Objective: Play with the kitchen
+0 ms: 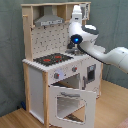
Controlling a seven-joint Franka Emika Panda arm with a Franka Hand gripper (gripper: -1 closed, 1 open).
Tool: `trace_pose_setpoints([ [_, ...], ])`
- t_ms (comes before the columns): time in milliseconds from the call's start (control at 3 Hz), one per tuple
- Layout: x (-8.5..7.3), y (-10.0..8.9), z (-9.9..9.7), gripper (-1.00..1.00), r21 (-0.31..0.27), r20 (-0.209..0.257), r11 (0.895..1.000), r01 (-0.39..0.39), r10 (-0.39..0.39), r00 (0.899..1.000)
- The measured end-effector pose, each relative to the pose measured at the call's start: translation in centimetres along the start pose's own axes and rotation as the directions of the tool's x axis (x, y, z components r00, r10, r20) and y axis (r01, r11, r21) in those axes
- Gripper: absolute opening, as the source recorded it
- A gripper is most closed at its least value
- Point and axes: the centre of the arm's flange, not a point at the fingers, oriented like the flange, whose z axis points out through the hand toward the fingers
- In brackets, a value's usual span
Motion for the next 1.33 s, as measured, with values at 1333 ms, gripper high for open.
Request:
trace_pose_setpoints([
  [1333,2.4,0.2,4.2,1.0,-0.005,0.198,0.991,-0.137,0.135,0.971],
])
